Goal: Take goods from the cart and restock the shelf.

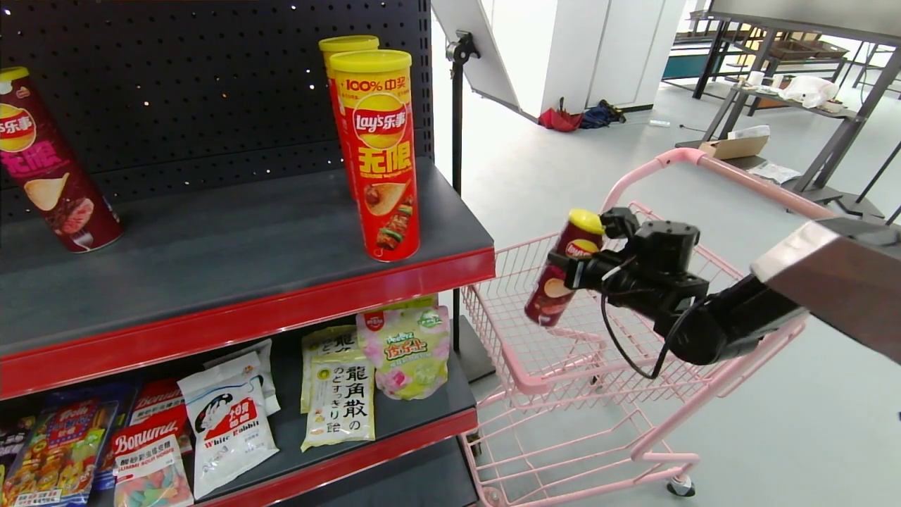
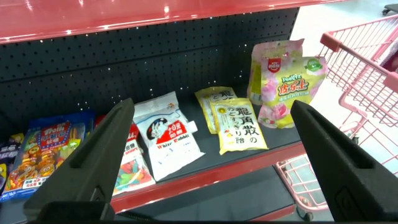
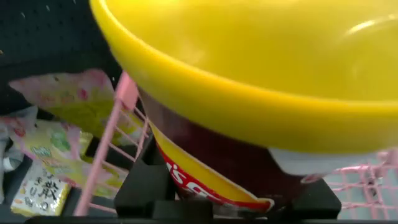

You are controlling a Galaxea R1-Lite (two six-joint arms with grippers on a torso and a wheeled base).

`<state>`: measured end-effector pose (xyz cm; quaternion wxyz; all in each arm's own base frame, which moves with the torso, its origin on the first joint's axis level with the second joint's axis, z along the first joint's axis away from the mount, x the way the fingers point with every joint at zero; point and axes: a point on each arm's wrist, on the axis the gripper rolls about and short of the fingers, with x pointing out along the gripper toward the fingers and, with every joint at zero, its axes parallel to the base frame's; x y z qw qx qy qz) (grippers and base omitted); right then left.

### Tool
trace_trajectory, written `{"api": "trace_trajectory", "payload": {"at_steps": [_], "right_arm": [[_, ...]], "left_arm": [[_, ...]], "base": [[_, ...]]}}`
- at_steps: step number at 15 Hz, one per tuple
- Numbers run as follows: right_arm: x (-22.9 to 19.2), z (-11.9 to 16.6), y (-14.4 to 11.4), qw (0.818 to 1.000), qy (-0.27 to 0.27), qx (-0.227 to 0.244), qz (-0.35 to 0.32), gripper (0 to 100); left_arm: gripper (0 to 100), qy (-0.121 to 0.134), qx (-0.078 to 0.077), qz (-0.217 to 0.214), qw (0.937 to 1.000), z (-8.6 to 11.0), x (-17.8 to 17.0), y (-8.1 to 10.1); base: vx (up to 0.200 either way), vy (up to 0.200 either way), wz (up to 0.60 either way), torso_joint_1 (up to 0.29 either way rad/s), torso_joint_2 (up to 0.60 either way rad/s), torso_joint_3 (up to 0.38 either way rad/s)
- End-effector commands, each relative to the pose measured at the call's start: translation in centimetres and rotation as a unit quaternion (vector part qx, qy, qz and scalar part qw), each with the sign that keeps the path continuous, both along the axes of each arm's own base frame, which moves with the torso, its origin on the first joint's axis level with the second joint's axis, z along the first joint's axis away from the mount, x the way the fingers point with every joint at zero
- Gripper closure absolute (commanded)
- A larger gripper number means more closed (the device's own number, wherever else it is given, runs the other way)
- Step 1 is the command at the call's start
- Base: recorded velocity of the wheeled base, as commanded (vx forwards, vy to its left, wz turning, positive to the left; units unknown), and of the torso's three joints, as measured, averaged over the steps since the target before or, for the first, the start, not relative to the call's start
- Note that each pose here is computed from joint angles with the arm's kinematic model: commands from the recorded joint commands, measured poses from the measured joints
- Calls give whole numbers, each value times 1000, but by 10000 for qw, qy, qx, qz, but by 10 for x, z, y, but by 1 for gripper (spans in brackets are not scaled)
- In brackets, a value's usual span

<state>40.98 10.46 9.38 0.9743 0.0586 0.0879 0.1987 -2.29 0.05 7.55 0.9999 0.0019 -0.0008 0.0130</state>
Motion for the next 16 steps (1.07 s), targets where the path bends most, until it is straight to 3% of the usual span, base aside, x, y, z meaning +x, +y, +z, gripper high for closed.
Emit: {"api": "trace_trajectory", "payload": {"at_steps": [1,3,4,6,8,11,16], "right_arm": [[-45,127,-11,9908,-1328,-243,-44,100],[-81,154,-18,9865,-1581,-433,-18,100],[-121,163,-27,9881,-1461,-477,-14,100],[-179,161,-50,9888,-1248,-762,-299,100],[-245,153,-84,9745,-873,-1550,-1370,100],[-324,116,-103,9717,-165,-1557,-1768,100],[-371,90,-105,9704,-228,-1434,-1930,100]], "left_arm": [[0,1,4,1,10000,0,0,0],[0,1,4,1,10000,0,0,0],[0,9,4,1,10000,0,0,0],[0,16,-4,-15,10000,0,0,0],[0,8,-4,-15,10000,0,0,0],[0,8,-4,-15,10000,0,0,0],[0,8,-4,-15,10000,0,0,0]], "base": [[0,0,0,0,0,0],[0,0,0,0,0,0],[0,0,0,0,0,0],[0,0,0,0,0,0],[0,0,0,0,0,0],[0,0,0,0,0,0],[0,0,0,0,0,0]]}}
